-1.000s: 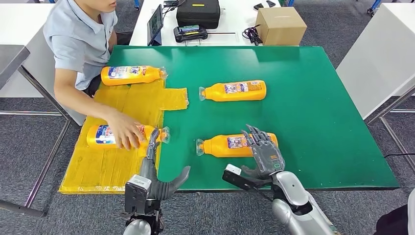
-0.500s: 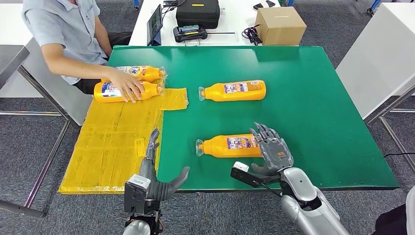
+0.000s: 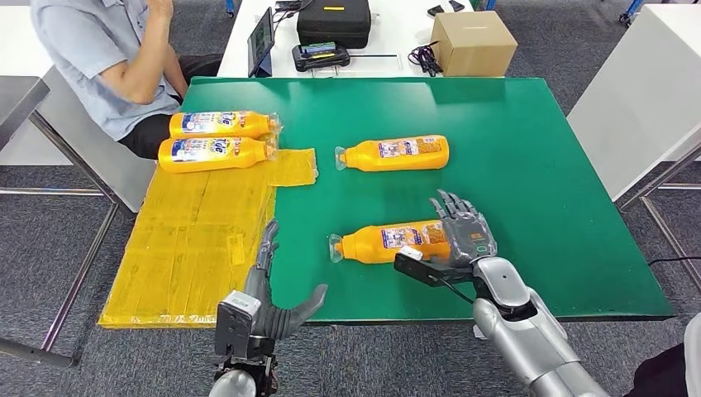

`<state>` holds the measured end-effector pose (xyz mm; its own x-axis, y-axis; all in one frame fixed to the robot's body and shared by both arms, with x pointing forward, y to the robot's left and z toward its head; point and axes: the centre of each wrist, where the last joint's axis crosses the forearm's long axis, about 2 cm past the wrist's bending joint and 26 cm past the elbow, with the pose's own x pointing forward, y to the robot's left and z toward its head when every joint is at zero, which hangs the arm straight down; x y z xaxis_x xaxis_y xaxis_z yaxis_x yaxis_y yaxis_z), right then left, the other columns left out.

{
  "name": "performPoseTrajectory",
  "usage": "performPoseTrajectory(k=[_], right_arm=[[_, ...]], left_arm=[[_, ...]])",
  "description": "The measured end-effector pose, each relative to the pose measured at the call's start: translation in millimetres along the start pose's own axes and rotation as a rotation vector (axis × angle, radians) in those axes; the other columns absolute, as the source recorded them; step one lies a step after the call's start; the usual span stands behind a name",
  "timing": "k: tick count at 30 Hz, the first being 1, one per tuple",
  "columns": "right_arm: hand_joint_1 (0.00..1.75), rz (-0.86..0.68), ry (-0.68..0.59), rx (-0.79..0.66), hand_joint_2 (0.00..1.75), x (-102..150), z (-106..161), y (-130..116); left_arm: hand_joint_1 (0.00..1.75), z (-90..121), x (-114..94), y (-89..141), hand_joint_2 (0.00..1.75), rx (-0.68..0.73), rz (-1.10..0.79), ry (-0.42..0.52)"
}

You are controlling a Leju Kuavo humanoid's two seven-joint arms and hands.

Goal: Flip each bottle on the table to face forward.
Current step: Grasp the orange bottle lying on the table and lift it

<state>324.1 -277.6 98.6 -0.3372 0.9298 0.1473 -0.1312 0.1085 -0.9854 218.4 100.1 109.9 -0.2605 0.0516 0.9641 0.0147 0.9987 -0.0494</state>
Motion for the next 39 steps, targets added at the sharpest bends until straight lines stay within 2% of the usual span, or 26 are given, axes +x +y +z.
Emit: performPoseTrajectory(k=[11, 19, 23, 24, 25, 27, 28, 29, 35, 39], right_arm=[[0.0, -0.075, -0.001, 0.082, 1.75, 13, -32, 5], [0.0, -0.1, -0.008, 0.151, 1.75, 12, -30, 17], [0.0, -0.08, 0.007, 0.211, 1.75, 7, -35, 14], [0.04, -0.07, 0.011, 0.222, 1.75, 5, -36, 12], [0.17, -0.059, 0.016, 0.232, 1.75, 3, -38, 10], [1.05, -0.035, 0.027, 0.251, 1.75, 0, -40, 8], [1.44, -0.023, 0.032, 0.259, 1.75, -1, -40, 8], [1.75, -0.014, 0.036, 0.266, 1.75, -2, -40, 8], [1.75, 0.008, 0.033, 0.291, 1.75, -8, -42, 4], [1.75, -0.063, -0.008, 0.334, 1.75, -17, -42, -1]], left_arm=[[0.0, -5, 0, -8, 1.75, -0.077, -0.01, 0.015], [0.0, -4, -2, -11, 1.75, -0.115, -0.014, 0.035], [0.0, -4, -4, -12, 1.75, -0.132, -0.003, 0.057], [0.0, -3, -5, -12, 1.75, -0.135, 0.0, 0.062], [0.0, -3, -5, -12, 1.75, -0.137, 0.002, 0.065], [0.0, -3, -5, -12, 1.75, -0.14, 0.006, 0.07], [0.0, -2, -6, -11, 1.75, -0.141, 0.007, 0.072], [0.0, -2, -6, -11, 1.75, -0.142, 0.008, 0.073], [0.0, -2, -6, -11, 1.75, -0.135, 0.005, 0.071], [0.0, -3, -6, -11, 1.75, -0.129, 0.003, 0.06]])
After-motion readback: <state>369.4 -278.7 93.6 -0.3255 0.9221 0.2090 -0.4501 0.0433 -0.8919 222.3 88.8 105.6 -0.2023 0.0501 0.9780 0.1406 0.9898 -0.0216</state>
